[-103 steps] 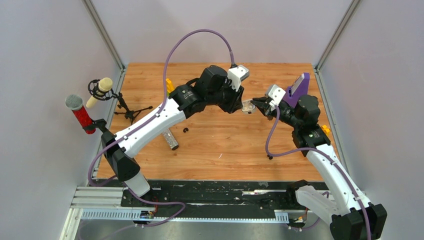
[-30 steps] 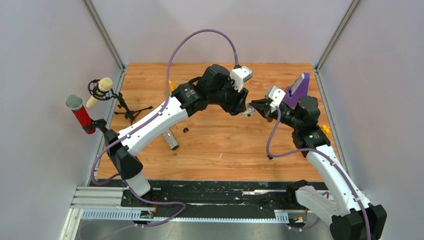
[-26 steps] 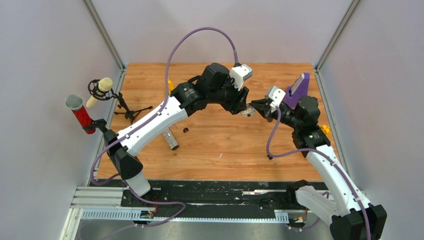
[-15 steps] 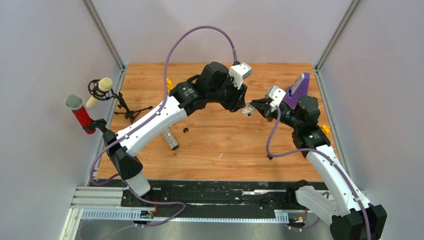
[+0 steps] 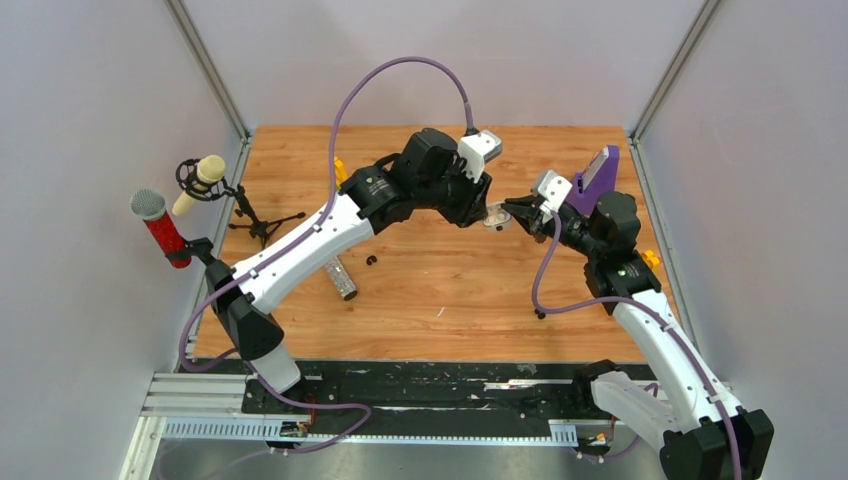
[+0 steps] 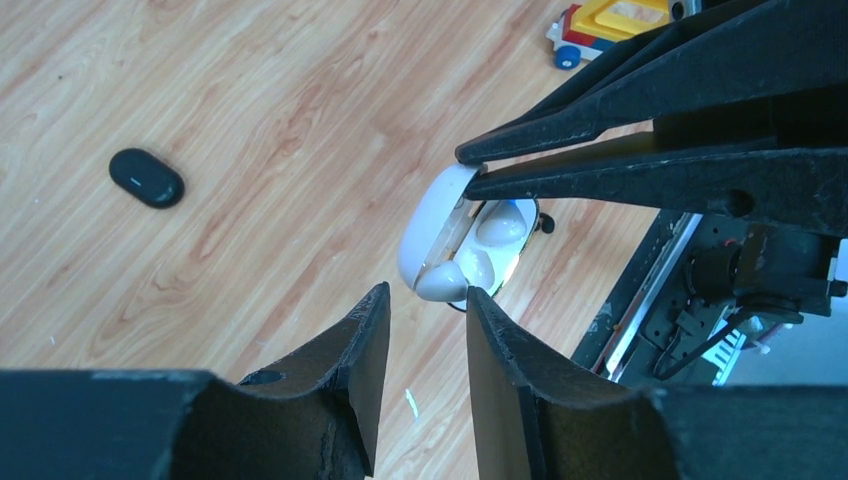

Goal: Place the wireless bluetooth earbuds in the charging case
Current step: Adjust the earbud with the charging case.

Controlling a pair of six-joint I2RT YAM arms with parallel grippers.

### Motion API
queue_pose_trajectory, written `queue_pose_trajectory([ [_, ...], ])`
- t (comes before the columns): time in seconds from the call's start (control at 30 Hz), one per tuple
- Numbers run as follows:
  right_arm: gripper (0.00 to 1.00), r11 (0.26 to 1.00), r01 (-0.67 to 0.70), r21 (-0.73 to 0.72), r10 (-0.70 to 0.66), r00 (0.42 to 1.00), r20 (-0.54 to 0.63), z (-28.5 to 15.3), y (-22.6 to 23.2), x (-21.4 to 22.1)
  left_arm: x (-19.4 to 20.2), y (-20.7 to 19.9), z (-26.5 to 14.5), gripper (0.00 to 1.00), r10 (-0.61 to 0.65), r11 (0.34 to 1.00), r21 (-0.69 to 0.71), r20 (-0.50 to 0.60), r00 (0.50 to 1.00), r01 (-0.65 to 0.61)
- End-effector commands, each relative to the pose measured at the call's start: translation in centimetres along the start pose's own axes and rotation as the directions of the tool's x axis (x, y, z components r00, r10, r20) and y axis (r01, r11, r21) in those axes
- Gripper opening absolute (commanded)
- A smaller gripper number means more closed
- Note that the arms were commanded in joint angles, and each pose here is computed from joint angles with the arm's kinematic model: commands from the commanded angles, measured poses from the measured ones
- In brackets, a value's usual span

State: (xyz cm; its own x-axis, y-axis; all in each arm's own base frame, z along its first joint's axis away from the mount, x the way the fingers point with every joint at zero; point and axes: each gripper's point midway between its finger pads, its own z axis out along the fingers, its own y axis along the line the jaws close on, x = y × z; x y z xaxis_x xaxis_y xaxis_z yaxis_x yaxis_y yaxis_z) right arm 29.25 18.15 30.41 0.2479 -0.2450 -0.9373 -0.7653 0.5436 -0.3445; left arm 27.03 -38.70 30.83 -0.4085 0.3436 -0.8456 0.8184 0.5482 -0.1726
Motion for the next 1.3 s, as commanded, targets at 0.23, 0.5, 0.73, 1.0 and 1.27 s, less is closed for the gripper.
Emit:
queue_pose_trajectory([
  [0.23,0.00,0.998,0.056,0.023,-0.057,0.997,0.057,-0.2,-0.8,-2.1,-0.8,-1.1,-0.4,0.38,-0.025,0.999,0.039,0.015,1.000,0.025],
  [0.5,0.00,0.998,0.061,0.031,-0.063,0.996,0.056,-0.2,-0.9,-2.1,-1.2,-1.2,-1.0,0.35,-0.009,0.999,0.041,0.028,1.000,0.008],
  [0.73,0.00,0.998,0.057,0.036,-0.059,0.996,0.060,-0.3,-1.0,-2.3,-1.5,0.1,-2.2,0.35,0.040,0.999,-0.035,0.051,0.998,-0.038],
  [1.0,0.00,0.998,0.056,0.027,-0.057,0.996,0.064,-0.3,-0.8,-2.4,-1.1,1.1,-1.5,0.34,0.055,0.996,-0.076,0.037,0.998,-0.052],
  [1.27,0.00,0.999,0.054,0.000,-0.054,0.996,0.074,-0.5,-0.2,-2.8,-1.0,1.2,-0.8,0.33,0.054,0.996,-0.078,0.027,0.998,-0.052],
])
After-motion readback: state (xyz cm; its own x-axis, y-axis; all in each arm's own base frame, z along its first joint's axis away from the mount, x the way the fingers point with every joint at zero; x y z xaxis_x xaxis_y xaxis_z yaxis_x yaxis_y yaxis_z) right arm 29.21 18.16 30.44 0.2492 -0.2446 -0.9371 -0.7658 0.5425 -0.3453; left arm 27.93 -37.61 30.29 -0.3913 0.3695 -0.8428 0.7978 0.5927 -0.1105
